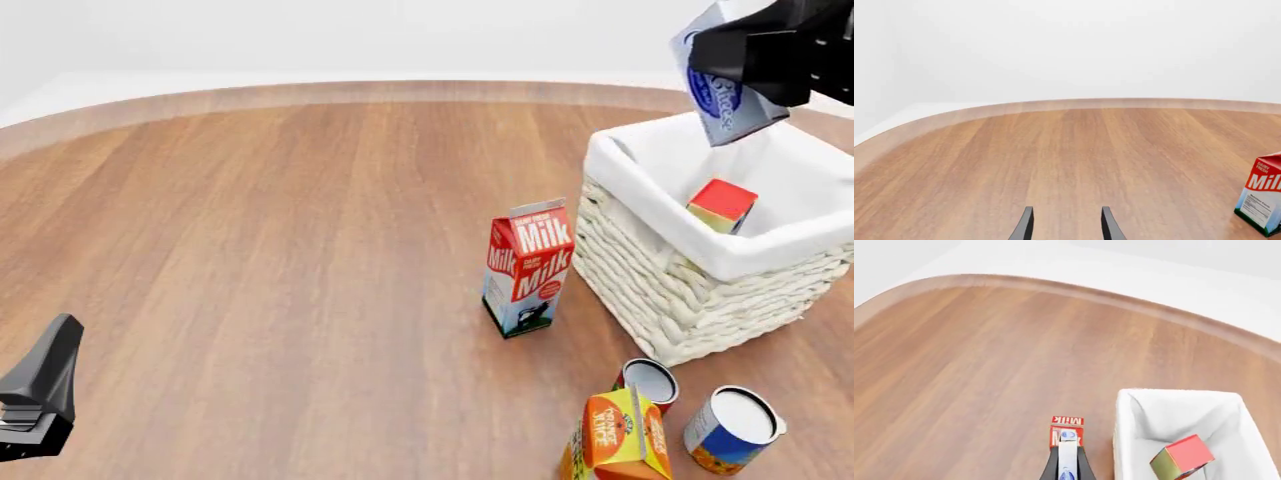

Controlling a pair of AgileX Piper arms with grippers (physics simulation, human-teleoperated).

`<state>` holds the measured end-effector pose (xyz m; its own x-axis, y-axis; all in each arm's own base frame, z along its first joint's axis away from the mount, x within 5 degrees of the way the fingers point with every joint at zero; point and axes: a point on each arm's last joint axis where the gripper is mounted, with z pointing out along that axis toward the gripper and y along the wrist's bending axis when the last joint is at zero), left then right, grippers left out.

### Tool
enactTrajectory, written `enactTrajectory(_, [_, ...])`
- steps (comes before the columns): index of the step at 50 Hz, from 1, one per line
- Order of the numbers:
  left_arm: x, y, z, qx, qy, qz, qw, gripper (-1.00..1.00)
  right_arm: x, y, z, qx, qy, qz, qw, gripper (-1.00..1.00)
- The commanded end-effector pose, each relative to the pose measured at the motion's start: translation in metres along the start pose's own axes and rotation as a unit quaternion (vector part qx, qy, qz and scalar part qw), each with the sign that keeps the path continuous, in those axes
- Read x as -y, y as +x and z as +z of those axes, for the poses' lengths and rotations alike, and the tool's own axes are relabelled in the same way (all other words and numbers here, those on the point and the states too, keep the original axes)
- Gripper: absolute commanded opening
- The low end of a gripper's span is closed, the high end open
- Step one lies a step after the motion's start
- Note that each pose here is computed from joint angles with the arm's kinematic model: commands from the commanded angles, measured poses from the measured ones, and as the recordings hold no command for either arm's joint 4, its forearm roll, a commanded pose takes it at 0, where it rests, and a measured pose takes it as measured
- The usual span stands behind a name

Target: Pick up the cream cheese box and the butter, and put them in the basket.

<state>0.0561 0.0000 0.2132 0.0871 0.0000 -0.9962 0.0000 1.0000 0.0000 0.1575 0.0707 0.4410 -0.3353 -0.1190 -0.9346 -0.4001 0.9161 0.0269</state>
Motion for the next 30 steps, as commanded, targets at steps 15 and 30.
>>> enactTrajectory(15, [0.000, 0.000, 0.000, 0.000, 0.000, 0.000, 1.0000, 1.00, 0.033, 0.019, -0.001, 0.006, 0.091, 0.060, 0.9940, -1.00])
enactTrajectory(30, [0.000, 0.000, 0.000, 0.000, 0.000, 0.000, 1.0000, 1.00, 0.050, 0.023, 0.016, -0.001, 0.126, 0.085, 0.9884, -1.00])
